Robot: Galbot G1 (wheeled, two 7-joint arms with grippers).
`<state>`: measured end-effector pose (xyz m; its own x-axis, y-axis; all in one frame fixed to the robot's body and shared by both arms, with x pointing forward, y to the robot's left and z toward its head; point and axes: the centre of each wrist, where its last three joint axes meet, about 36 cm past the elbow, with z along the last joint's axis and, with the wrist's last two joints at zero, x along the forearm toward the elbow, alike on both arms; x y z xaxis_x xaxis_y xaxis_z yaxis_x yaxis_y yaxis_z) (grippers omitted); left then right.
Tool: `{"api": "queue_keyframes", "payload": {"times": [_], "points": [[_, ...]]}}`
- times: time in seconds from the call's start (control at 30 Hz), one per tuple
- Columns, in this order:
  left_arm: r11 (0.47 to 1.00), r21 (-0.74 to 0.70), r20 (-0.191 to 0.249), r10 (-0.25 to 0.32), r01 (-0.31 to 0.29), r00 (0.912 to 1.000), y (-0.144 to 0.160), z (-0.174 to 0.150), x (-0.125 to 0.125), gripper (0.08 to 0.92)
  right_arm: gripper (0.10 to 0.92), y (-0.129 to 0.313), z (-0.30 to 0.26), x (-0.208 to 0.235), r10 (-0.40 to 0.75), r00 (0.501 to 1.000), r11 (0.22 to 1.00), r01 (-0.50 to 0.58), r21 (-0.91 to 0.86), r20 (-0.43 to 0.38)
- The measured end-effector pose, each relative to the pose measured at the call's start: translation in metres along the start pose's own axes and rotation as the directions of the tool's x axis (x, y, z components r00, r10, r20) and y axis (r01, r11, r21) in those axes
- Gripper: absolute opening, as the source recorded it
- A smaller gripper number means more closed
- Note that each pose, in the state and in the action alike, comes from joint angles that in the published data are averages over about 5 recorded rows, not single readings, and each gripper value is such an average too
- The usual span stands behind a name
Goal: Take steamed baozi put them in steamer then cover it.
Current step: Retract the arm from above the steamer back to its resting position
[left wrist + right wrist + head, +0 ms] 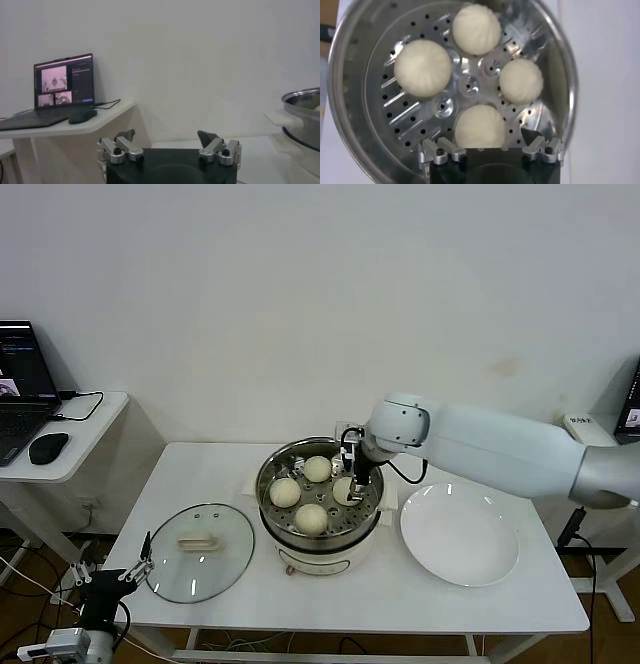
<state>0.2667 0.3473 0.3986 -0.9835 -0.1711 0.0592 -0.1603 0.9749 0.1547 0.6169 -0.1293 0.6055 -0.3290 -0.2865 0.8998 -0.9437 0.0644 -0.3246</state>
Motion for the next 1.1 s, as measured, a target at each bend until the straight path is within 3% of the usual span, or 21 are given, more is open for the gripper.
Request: {"api": "queue_keyframes", "payload": {"times": [0.3,0.53,0.7,0.87,1.1], "points": [[1.000,-0.009,-0.004,0.009,-0.009,1.0000,-0.002,0.003,-0.001,0.823,0.823,0.035,0.043,0.015,0.137,0.977,0.987,-0.122,-0.100,0.163],[1.000,-0.016,0.000,0.021,-0.021,0.9998,-0.004,0.008,-0.002,0.823,0.823,0.074,0.093,0.008,0.324,0.893,0.934,-0.249,-0.257,0.313],[1.000,-0.014,-0.003,0.018,-0.018,0.9998,-0.008,0.015,-0.002,0.823,0.823,0.101,0.122,-0.006,0.473,0.774,0.864,-0.314,-0.393,0.421],[1.000,-0.021,-0.009,0.016,-0.016,0.9998,-0.013,0.021,-0.003,0.823,0.823,0.128,0.142,-0.018,0.616,0.600,0.776,-0.348,-0.526,0.510],[0.996,-0.088,-0.007,0.009,-0.010,0.9999,-0.023,0.028,-0.005,0.823,0.823,0.174,0.180,-0.029,0.789,0.366,0.607,-0.336,-0.720,0.494]]}}
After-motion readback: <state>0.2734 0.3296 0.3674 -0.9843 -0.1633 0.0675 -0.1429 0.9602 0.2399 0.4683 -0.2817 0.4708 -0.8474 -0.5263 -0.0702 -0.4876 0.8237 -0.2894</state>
